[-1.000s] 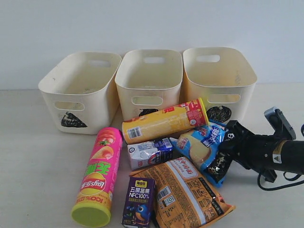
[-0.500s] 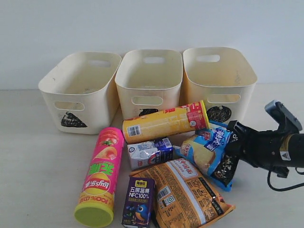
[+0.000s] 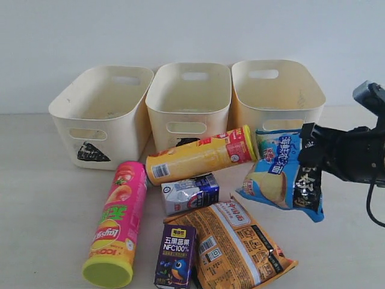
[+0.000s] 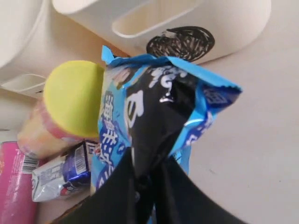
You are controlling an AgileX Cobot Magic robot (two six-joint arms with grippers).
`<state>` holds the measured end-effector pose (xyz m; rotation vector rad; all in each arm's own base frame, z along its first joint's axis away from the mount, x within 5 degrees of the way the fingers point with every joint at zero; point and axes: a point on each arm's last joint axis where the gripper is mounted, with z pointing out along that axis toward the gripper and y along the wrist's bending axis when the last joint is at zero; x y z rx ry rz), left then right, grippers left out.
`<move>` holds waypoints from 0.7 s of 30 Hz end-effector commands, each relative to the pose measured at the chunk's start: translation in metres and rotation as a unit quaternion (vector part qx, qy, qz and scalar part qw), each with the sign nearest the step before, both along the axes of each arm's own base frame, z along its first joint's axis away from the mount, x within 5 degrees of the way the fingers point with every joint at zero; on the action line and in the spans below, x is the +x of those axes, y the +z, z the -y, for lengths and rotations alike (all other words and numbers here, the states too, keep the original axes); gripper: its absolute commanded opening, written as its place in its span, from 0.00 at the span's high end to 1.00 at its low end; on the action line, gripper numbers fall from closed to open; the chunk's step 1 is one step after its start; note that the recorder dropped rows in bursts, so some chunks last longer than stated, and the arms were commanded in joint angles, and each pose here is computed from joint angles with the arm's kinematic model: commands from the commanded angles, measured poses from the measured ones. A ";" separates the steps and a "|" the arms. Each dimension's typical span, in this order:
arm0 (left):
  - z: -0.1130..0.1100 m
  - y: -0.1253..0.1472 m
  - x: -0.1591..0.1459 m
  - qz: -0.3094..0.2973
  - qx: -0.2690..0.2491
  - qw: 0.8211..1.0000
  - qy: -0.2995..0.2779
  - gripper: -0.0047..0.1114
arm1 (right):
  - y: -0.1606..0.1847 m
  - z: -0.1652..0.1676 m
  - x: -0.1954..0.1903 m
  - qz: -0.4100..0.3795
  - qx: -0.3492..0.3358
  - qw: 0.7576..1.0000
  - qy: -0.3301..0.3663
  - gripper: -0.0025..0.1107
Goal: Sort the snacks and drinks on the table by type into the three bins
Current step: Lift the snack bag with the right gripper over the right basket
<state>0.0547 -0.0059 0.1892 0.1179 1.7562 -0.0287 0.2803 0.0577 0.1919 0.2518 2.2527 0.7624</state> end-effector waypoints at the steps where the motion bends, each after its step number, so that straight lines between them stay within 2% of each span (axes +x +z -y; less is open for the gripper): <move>1: 0.000 0.000 0.000 0.008 0.000 1.000 0.003 0.92 | 0.015 -0.001 -0.008 0.016 0.002 1.000 0.015 0.98; 13: 0.000 0.000 0.000 0.008 0.000 1.000 0.003 0.92 | 0.048 -0.006 -0.023 0.065 0.037 0.997 0.036 0.98; 21: 0.000 0.000 0.000 0.008 0.000 1.000 0.003 0.92 | 0.108 0.000 -0.023 0.182 0.000 0.983 0.019 0.98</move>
